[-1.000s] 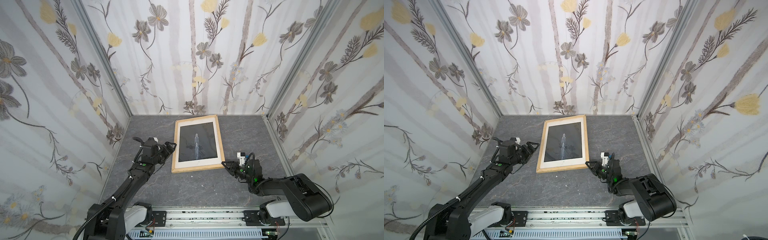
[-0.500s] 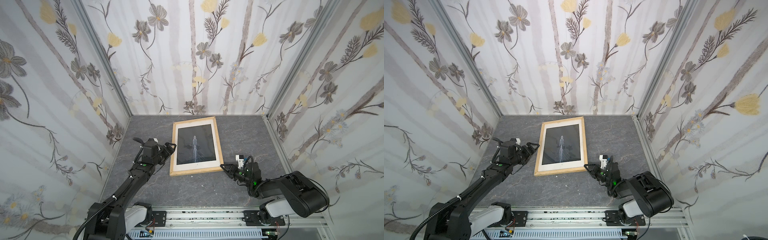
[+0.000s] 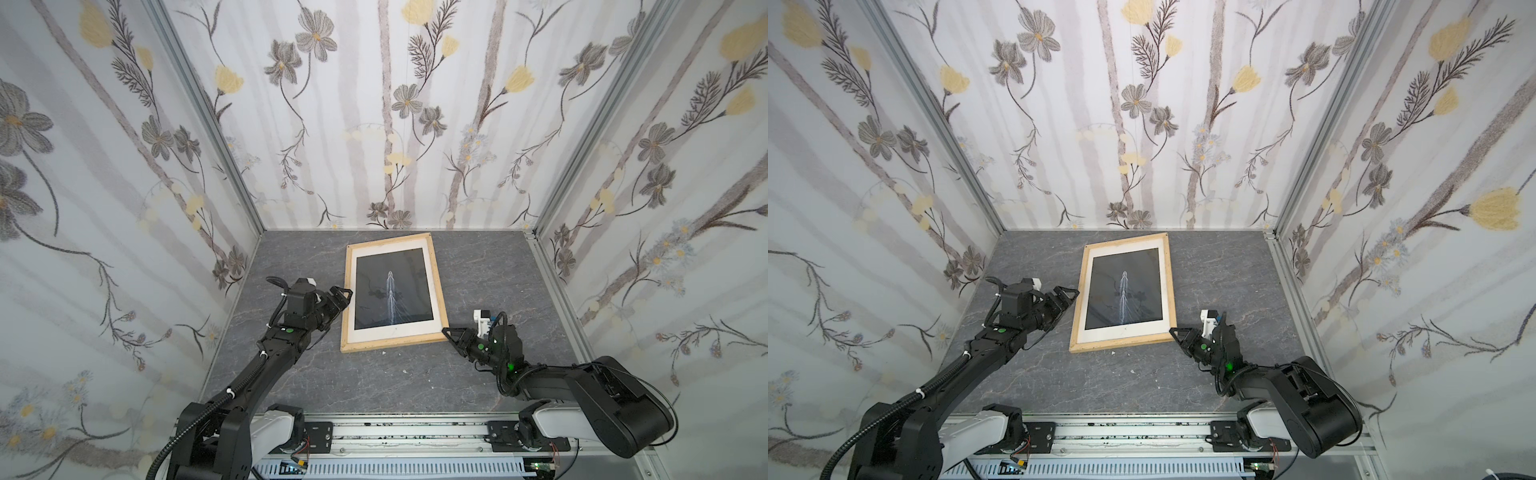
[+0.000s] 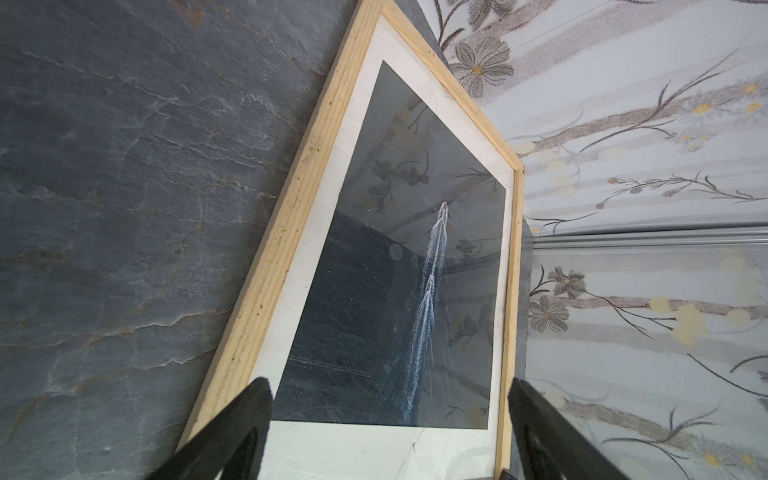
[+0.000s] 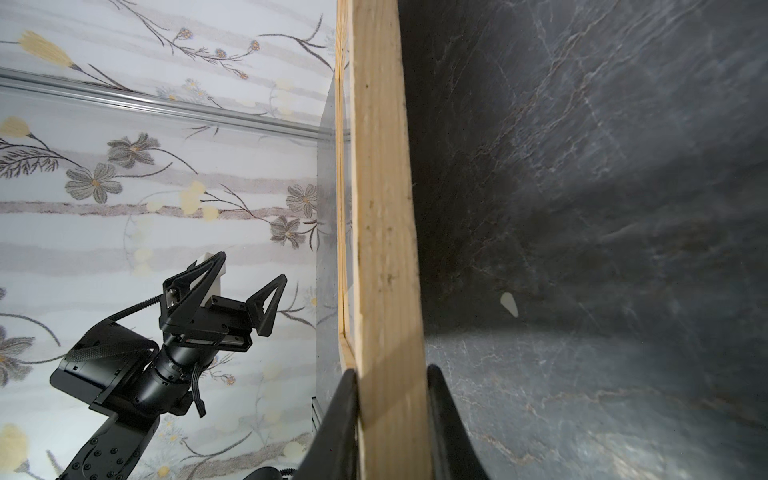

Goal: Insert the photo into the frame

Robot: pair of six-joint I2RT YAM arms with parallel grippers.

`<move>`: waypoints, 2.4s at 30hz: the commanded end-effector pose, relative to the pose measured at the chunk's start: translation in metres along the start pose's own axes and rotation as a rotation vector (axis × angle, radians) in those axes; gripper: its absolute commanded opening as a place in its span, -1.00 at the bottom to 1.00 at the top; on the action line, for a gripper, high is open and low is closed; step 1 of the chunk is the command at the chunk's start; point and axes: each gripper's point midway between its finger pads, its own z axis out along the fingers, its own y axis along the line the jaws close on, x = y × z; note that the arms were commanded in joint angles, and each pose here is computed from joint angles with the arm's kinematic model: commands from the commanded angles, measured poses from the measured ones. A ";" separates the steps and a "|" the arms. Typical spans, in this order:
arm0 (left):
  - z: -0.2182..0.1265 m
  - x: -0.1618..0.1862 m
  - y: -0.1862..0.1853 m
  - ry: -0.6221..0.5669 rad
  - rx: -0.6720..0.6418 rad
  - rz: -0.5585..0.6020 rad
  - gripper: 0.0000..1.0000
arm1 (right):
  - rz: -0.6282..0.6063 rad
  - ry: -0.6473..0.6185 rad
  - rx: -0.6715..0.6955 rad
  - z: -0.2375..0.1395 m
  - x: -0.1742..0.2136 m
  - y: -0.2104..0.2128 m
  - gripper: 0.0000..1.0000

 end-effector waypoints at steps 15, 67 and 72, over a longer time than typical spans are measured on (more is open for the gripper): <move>0.002 -0.004 0.000 -0.019 -0.001 0.024 0.77 | 0.018 -0.027 0.300 -0.011 0.003 -0.059 -0.33; 0.089 0.045 0.049 0.209 -0.222 0.135 0.85 | -0.454 0.266 0.536 0.031 -0.030 -0.045 0.88; 0.092 0.054 0.048 0.231 -0.214 0.136 0.85 | -0.443 0.286 0.491 0.037 -0.022 -0.041 0.83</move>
